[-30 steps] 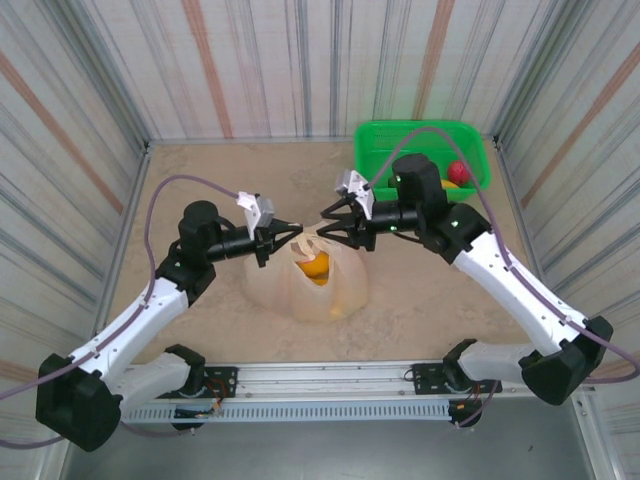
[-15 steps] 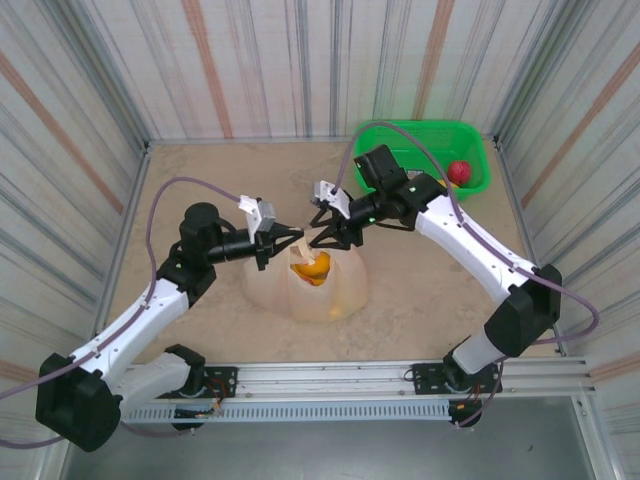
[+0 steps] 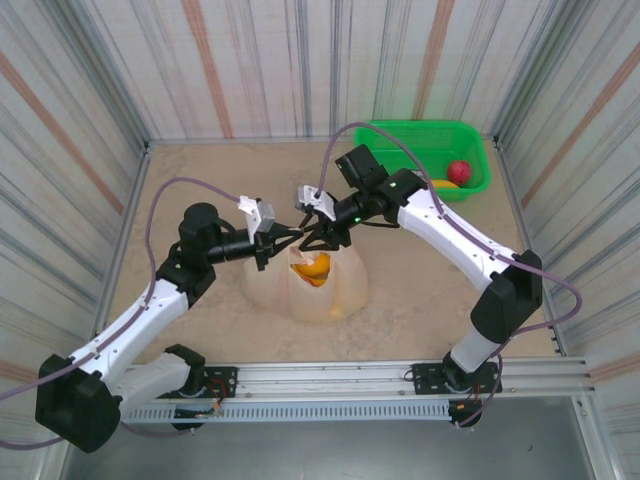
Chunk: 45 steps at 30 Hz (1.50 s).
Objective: Place the fake fruits into the plastic bag and tie a complex knot
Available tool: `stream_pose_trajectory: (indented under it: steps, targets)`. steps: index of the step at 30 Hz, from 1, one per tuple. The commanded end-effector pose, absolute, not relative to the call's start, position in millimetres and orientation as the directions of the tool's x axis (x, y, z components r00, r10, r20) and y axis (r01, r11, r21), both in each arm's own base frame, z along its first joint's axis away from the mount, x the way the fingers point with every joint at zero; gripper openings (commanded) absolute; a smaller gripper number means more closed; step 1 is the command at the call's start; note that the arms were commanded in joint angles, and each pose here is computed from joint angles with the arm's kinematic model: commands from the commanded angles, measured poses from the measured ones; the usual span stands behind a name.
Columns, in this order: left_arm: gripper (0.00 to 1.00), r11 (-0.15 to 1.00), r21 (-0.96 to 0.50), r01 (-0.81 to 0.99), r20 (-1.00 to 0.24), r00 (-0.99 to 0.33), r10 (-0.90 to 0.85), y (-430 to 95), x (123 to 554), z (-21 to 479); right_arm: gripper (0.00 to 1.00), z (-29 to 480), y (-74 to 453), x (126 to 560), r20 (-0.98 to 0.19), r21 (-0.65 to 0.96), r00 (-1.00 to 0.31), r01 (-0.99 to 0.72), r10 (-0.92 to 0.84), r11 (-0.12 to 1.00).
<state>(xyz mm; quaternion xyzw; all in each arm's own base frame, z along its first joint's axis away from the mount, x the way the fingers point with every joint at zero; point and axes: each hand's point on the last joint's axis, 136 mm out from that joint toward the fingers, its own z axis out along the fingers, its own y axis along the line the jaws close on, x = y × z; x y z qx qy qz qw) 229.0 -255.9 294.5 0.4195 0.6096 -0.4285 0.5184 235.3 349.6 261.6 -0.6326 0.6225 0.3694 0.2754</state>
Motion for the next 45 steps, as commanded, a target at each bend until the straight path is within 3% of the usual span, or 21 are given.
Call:
stream_pose_trajectory:
  steps: [1, 6, 10, 11, 13, 15, 18, 22, 30, 35, 40, 43, 45]
  targets:
    - [0.0, 0.247, -0.035, 0.968, -0.998, -0.048, 0.049, -256, 220, 305, 0.46, 259, 352, 238, -0.798, 0.111, -0.04, -0.991, -0.602, -0.081]
    - [0.0, 0.242, -0.038, 0.97, -0.998, -0.051, 0.049, -257, 220, 305, 0.3, 259, 359, 236, -0.8, 0.122, -0.038, -0.987, -0.598, -0.1]
    - [0.0, 0.249, -0.045, 0.967, -0.997, -0.06, 0.053, -256, 222, 303, 0.02, 259, 360, 235, -0.794, 0.11, -0.025, -0.989, -0.608, -0.104]
    - [0.0, 0.256, -0.045, 0.966, -0.997, -0.06, 0.054, -256, 222, 303, 0.0, 258, 359, 235, -0.787, 0.091, -0.011, -0.991, -0.617, -0.098]
    - [0.0, 0.277, -0.045, 0.96, -0.996, -0.063, 0.056, -254, 224, 304, 0.0, 256, 357, 236, -0.774, 0.03, 0.03, -0.996, -0.633, -0.085]
    - [0.22, 0.293, -0.05, 0.955, -0.996, -0.071, 0.062, -251, 223, 306, 0.0, 255, 357, 240, -0.767, -0.052, 0.075, -0.997, -0.637, -0.055]
    - [0.42, 0.345, -0.056, 0.937, -0.994, -0.083, 0.065, -245, 223, 310, 0.0, 258, 354, 252, -0.769, -0.204, 0.146, -0.979, -0.622, 0.022]
    - [0.51, 0.405, -0.075, 0.911, -0.991, -0.112, 0.069, -238, 223, 319, 0.0, 272, 348, 265, -0.788, -0.344, 0.214, -0.93, -0.577, 0.126]
    - [0.67, 0.428, -0.097, 0.898, -0.993, -0.114, 0.014, -223, 202, 348, 0.0, 286, 344, 270, -0.74, -0.529, 0.35, -0.83, -0.574, 0.178]
    - [0.68, 0.55, -0.153, 0.821, -0.986, -0.168, -0.024, -203, 208, 359, 0.0, 286, 346, 269, -0.723, -0.562, 0.379, -0.809, -0.578, 0.173]
    - [0.62, 0.672, -0.248, 0.698, -0.952, -0.303, -0.036, -186, 231, 345, 0.0, 286, 352, 259, -0.71, -0.586, 0.419, -0.797, -0.566, 0.144]
    - [0.61, 0.724, -0.399, 0.563, -0.86, -0.505, -0.081, -179, 257, 319, 0.0, 285, 356, 253, -0.684, -0.623, 0.468, -0.773, -0.56, 0.116]
    - [0.59, 0.67, -0.567, 0.478, -0.738, -0.657, -0.156, -182, 271, 301, 0.0, 284, 358, 250, -0.667, -0.647, 0.496, -0.756, -0.556, 0.101]
